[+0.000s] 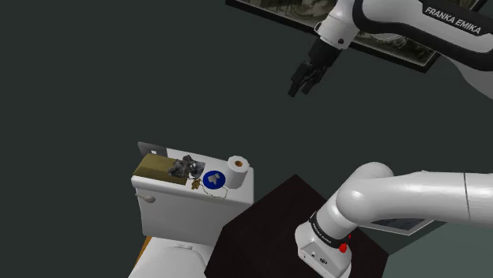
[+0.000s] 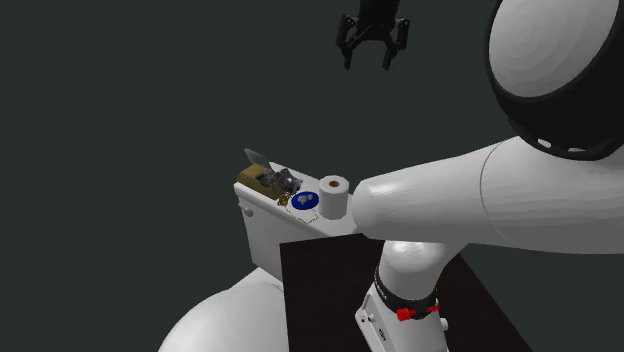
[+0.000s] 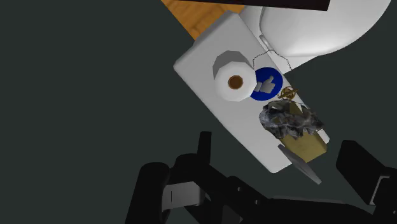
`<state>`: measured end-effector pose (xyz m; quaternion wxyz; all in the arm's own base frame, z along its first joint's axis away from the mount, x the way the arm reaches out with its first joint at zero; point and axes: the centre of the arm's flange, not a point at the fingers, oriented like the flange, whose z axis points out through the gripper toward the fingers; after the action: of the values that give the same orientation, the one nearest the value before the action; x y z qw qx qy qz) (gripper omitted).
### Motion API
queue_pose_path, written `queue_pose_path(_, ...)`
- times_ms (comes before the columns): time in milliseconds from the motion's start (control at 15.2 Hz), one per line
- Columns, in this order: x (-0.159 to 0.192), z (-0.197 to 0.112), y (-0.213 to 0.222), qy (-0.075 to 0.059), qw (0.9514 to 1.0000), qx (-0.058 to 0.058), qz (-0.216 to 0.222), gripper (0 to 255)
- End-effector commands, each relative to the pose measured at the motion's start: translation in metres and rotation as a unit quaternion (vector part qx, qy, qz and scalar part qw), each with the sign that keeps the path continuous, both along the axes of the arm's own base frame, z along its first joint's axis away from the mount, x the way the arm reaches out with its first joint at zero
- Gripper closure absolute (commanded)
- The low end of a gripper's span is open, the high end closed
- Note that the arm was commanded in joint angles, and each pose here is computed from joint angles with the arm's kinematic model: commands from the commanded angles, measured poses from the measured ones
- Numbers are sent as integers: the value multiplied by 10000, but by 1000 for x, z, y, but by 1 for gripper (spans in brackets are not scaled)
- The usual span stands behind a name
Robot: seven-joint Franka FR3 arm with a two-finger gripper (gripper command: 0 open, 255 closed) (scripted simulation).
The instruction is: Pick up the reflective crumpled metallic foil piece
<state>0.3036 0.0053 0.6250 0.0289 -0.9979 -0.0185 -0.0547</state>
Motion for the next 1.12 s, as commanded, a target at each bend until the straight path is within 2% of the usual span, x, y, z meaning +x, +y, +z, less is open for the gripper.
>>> queue_pose_path(0, 0, 0, 0, 0, 10000, 0, 0, 0)
queue_pose_path(264, 12, -33, 46, 87, 9975, -153, -678, 0)
queue_pose_path(528, 29, -68, 90, 173, 9902, -306, -1353, 0)
queue_pose_path(792, 51, -105, 129, 259, 9780, -457, -2021, 0)
queue_pose_path(1056, 78, -143, 164, 343, 9609, -606, -2679, 0)
